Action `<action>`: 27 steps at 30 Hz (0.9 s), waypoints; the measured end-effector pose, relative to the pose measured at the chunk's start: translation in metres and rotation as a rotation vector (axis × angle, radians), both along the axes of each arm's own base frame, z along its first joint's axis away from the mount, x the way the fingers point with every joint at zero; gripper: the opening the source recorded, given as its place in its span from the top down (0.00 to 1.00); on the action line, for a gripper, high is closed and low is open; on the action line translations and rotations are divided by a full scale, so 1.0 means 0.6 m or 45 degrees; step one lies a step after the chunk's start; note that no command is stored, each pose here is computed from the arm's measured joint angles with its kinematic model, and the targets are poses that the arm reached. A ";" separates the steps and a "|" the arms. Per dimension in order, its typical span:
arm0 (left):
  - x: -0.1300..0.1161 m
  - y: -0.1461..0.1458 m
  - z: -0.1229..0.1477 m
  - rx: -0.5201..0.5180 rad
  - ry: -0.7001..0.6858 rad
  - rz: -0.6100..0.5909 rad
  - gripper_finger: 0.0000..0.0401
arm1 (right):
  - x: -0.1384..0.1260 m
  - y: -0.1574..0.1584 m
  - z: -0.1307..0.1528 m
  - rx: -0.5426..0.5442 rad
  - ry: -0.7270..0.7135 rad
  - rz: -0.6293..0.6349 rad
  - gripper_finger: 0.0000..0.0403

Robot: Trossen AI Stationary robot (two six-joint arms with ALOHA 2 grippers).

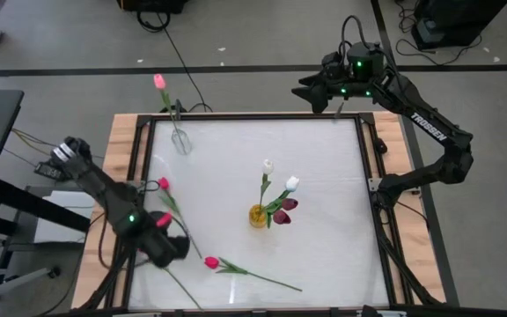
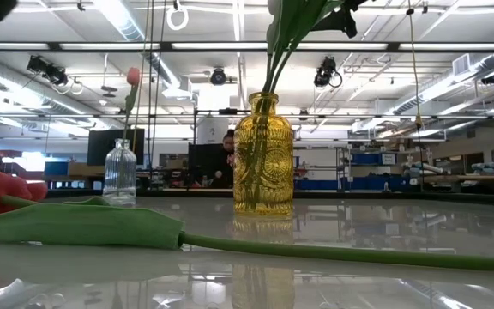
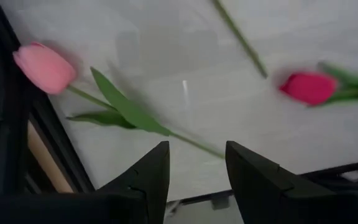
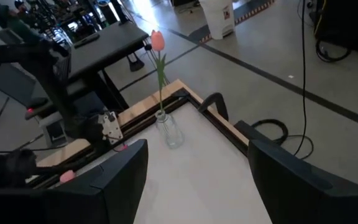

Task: Sort flowers into vase by color
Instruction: Put the pink tulip into the transparent flower vase

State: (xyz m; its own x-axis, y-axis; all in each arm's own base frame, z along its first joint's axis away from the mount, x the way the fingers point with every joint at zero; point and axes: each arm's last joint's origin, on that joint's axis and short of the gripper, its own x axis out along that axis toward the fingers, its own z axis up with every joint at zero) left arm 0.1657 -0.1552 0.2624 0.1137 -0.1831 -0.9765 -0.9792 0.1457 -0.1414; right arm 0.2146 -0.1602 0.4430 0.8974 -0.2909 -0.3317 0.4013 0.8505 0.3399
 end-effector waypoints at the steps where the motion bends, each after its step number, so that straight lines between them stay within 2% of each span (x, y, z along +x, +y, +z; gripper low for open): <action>1: -0.002 -0.011 -0.005 0.003 0.003 -0.030 0.60 | 0.000 0.000 0.000 0.000 0.000 0.000 0.30; 7: -0.016 -0.069 -0.042 0.048 0.041 -0.209 0.60 | 0.000 0.000 0.000 0.029 -0.009 -0.009 0.30; 12: -0.012 -0.098 -0.066 0.032 0.043 -0.278 0.60 | 0.000 0.000 0.000 0.061 -0.021 -0.008 0.30; 17: -0.002 -0.113 -0.080 0.027 -0.041 -0.568 0.60 | 0.000 0.001 0.000 0.069 -0.026 -0.008 0.30; 19: -0.001 -0.116 -0.081 0.025 -0.053 -0.609 0.60 | 0.000 0.001 0.000 0.086 -0.032 -0.013 0.30; 21: -0.001 -0.115 -0.081 0.012 -0.031 -0.496 0.60 | 0.001 0.001 0.000 0.099 -0.037 -0.003 0.30; 24: 0.004 -0.113 -0.079 -0.061 0.053 -0.205 0.60 | 0.002 0.003 0.001 0.129 -0.048 0.009 0.30; 26: 0.011 -0.113 -0.077 -0.196 0.157 -0.162 0.60 | 0.002 0.003 0.001 0.136 -0.051 0.014 0.30; 27: 0.017 -0.111 -0.079 -0.221 0.180 -0.132 0.60 | 0.002 0.003 0.001 0.136 -0.051 0.015 0.30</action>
State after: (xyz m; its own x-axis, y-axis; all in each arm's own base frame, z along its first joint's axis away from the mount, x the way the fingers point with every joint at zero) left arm 0.1760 -0.2220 0.2153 -0.0496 -0.3528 -0.9344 -0.9721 0.2317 -0.0358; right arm 0.2158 -0.1582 0.4434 0.9137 -0.2454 -0.3240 0.3759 0.8132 0.4442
